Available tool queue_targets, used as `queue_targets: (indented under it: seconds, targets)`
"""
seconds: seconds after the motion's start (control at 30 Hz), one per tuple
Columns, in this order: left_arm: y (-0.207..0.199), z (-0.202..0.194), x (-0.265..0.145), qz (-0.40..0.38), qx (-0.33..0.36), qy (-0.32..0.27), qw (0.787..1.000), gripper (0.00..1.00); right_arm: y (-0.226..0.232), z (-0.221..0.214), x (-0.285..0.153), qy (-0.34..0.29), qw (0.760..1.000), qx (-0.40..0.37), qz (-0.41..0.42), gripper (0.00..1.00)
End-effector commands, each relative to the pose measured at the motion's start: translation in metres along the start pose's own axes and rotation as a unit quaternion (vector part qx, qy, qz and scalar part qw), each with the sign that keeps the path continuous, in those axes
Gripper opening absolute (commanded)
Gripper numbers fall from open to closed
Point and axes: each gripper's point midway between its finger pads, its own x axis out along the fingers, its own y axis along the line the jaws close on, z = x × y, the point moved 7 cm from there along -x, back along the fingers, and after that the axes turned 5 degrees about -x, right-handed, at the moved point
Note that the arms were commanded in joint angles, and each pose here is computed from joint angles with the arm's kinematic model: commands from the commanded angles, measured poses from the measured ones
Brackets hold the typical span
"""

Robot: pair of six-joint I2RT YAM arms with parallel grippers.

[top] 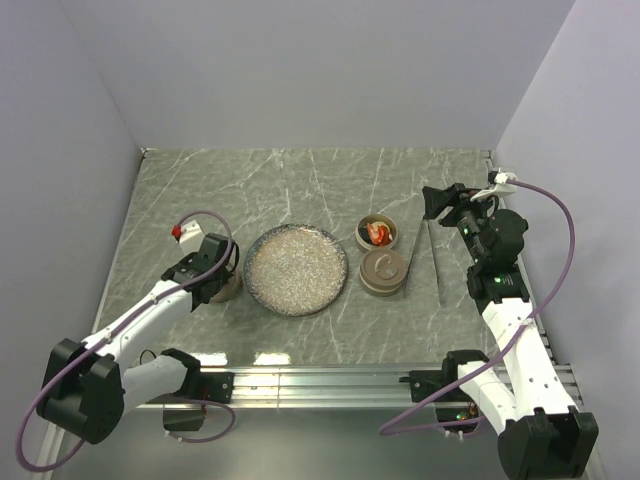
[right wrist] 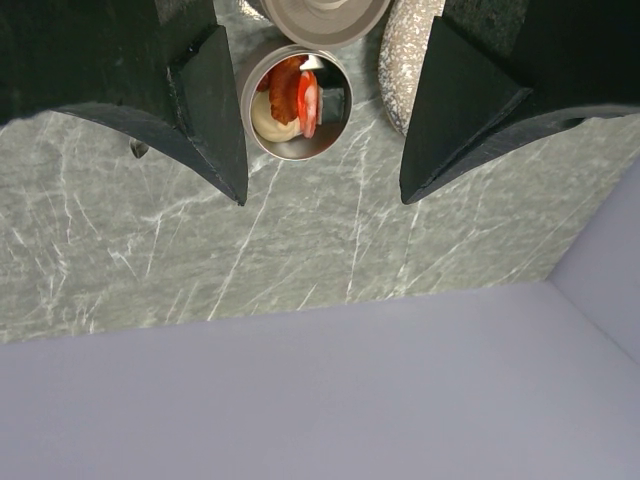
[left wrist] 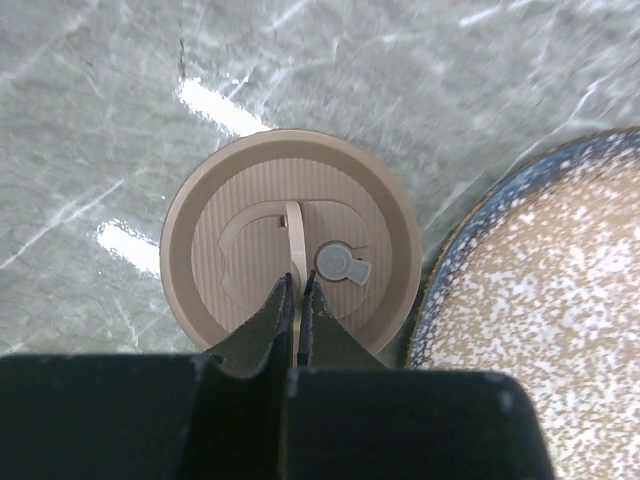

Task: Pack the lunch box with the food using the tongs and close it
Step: Pick up the lid of the lunch box with the left arm, then put the lid back on the lunch box

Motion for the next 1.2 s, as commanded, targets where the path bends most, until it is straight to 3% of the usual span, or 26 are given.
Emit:
queue_targets:
  seconds: [0.0, 0.27, 0.57, 0.77, 0.97, 1.17]
  targets:
    - [0.000, 0.013, -0.005, -0.005, -0.014, -0.035, 0.999, 0.00, 0.001, 0.012, 0.001, -0.029, 1.000, -0.007, 0.002, 0.69]
    - [-0.035, 0.052, -0.019, -0.077, 0.019, -0.086, 0.993, 0.00, 0.000, 0.013, 0.000, -0.033, 0.999, -0.009, -0.005, 0.69]
    - [-0.131, 0.079, -0.014, -0.239, 0.080, -0.058, 0.966, 0.00, 0.000, 0.018, -0.003, -0.038, 0.999, -0.011, -0.015, 0.69]
    - [-0.236, 0.090, -0.031, -0.359, 0.143, -0.048, 0.921, 0.00, -0.002, 0.021, -0.008, -0.039, 0.999, -0.012, -0.031, 0.69]
    - [-0.326, 0.055, -0.042, -0.438, 0.213, 0.003, 0.873, 0.00, -0.005, 0.027, -0.019, -0.046, 0.997, -0.018, -0.057, 0.69]
    - [-0.365, 0.017, -0.056, -0.485, 0.247, 0.041, 0.838, 0.00, -0.006, 0.028, -0.026, -0.051, 0.996, -0.022, -0.071, 0.69]
